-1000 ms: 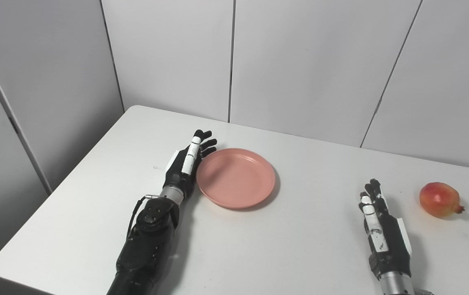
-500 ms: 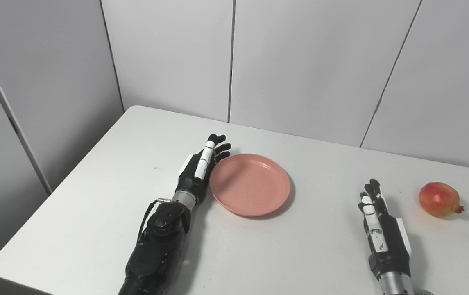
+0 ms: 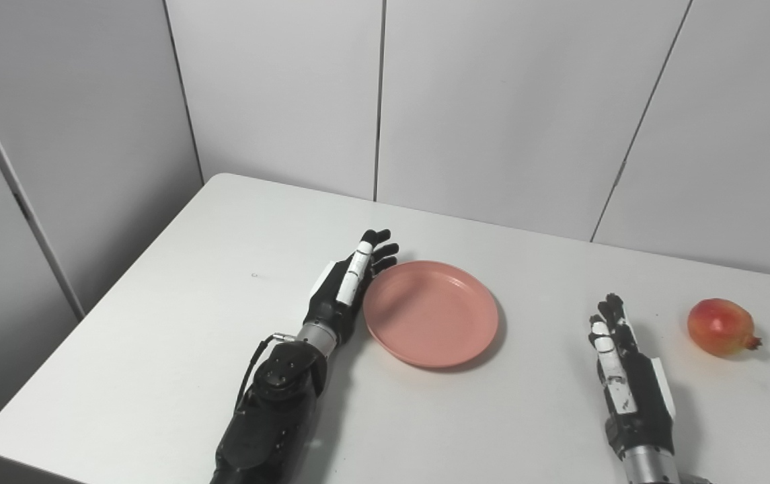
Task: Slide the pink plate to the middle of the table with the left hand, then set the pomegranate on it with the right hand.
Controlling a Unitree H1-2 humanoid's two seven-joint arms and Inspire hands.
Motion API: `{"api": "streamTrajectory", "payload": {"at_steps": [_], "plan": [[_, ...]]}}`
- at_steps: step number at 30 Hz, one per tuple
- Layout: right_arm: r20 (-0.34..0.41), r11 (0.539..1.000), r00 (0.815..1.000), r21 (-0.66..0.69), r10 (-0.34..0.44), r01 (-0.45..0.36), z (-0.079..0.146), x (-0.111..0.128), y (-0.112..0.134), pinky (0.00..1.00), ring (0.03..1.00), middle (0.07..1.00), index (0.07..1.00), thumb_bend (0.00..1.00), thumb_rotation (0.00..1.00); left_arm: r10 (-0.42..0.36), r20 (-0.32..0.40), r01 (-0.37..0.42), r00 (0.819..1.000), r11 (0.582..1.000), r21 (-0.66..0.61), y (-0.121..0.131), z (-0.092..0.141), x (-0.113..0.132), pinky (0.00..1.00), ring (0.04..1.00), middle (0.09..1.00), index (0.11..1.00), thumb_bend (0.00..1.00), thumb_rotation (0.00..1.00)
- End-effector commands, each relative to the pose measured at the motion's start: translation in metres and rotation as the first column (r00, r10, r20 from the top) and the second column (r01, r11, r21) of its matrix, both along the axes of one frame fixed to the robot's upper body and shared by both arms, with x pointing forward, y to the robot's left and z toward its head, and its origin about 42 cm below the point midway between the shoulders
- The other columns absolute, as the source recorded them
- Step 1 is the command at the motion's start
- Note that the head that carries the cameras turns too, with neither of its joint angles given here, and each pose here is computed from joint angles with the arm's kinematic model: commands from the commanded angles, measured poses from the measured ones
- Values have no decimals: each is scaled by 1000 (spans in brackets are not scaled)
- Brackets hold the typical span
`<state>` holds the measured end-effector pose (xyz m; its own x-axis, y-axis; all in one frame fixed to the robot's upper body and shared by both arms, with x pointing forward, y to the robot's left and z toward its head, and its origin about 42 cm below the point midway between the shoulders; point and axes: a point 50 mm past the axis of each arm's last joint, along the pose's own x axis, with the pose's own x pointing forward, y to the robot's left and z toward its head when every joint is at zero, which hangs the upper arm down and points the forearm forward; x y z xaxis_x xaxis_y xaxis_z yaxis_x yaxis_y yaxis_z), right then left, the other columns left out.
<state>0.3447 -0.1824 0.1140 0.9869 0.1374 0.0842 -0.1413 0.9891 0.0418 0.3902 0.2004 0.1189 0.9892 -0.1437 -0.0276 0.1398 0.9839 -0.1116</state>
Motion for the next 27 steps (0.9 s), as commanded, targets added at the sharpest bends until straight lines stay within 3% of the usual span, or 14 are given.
{"api": "streamTrajectory", "payload": {"at_steps": [1, 7, 15, 27], "plan": [[53, 1000, 999, 7, -4, 4, 7, 2, 2, 973, 964, 980, 976, 395, 785, -32, 79, 32, 996, 999, 6, -9, 20, 4, 899, 906, 905, 900, 634, 1000], [45, 1000, 999, 1, 5, -5, 5, 3, 8, 998, 975, 989, 984, 434, 813, -58, 85, 59, 995, 998, -8, -16, 19, -6, 904, 923, 920, 917, 613, 1000], [34, 998, 999, -60, -2, 4, 3, 5, 21, 957, 950, 979, 977, 479, 873, -94, 84, 95, 992, 995, -15, -11, 14, -14, 924, 944, 941, 935, 609, 1000], [19, 996, 1000, -86, -5, 6, 6, 9, 38, 950, 938, 973, 977, 459, 893, -120, 64, 122, 991, 992, -39, -5, 5, -22, 912, 931, 930, 930, 607, 1000]]}}
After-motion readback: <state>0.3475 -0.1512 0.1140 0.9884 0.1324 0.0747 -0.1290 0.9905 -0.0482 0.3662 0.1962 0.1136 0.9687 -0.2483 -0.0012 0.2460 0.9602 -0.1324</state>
